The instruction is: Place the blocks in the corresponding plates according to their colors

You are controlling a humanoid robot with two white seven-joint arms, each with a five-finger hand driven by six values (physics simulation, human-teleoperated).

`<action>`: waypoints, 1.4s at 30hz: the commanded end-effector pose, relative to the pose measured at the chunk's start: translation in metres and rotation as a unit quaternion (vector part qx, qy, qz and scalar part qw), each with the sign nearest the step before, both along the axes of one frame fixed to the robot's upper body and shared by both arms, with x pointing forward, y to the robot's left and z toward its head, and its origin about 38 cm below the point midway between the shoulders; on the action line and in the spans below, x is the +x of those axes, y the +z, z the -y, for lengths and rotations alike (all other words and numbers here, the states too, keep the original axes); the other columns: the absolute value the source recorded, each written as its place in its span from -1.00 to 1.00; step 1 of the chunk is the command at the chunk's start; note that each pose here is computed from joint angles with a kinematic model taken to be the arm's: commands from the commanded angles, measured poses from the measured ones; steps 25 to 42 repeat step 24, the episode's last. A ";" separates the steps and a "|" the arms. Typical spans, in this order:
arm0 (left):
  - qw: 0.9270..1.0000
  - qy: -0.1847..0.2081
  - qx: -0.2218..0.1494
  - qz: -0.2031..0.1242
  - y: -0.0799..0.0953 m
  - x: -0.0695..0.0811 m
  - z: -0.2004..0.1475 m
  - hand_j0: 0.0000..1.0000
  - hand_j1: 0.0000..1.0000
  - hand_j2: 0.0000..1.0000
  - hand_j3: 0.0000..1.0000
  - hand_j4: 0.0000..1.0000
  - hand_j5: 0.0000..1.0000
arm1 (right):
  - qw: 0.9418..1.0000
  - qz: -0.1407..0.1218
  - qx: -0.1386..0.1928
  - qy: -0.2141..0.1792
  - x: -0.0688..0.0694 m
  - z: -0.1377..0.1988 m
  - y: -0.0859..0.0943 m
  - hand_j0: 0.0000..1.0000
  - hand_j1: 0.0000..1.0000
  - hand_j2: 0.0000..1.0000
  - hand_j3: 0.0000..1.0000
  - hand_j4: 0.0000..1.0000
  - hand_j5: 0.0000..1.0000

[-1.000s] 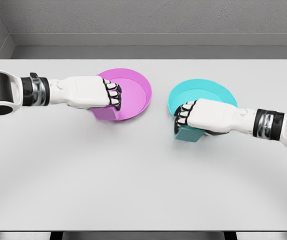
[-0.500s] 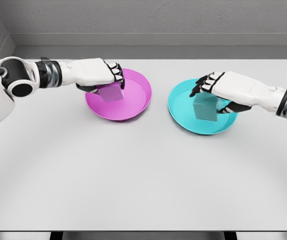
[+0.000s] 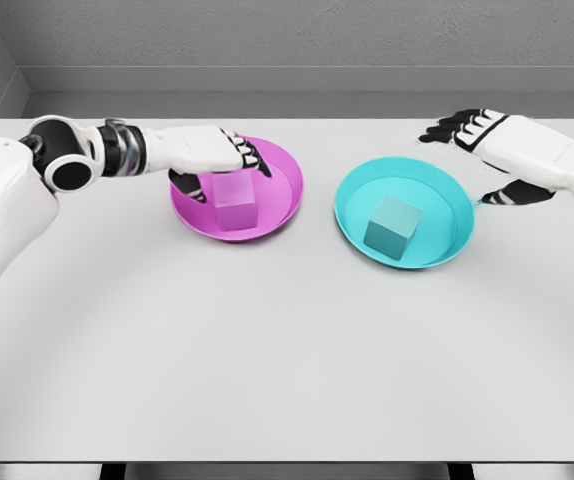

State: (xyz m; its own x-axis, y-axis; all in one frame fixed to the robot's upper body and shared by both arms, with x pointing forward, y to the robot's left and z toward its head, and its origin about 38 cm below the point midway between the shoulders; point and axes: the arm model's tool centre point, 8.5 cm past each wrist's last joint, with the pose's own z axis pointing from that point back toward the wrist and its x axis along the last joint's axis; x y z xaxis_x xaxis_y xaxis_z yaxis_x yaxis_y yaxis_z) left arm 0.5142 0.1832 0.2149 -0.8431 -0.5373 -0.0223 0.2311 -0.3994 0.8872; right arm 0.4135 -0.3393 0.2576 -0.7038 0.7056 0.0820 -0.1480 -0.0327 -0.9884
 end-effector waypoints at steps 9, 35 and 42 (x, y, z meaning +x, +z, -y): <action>0.998 0.031 -0.059 0.011 0.079 -0.039 -0.112 1.00 1.00 1.00 1.00 1.00 1.00 | 0.999 -0.007 0.006 -0.047 0.000 0.036 0.000 1.00 1.00 1.00 1.00 1.00 1.00; 0.995 0.068 -0.060 -0.036 0.060 -0.071 -0.164 1.00 1.00 1.00 1.00 1.00 1.00 | 0.999 -0.006 0.006 -0.045 0.000 0.035 0.001 1.00 1.00 1.00 1.00 1.00 1.00; 0.995 0.068 -0.060 -0.036 0.060 -0.071 -0.164 1.00 1.00 1.00 1.00 1.00 1.00 | 0.999 -0.006 0.006 -0.045 0.000 0.035 0.001 1.00 1.00 1.00 1.00 1.00 1.00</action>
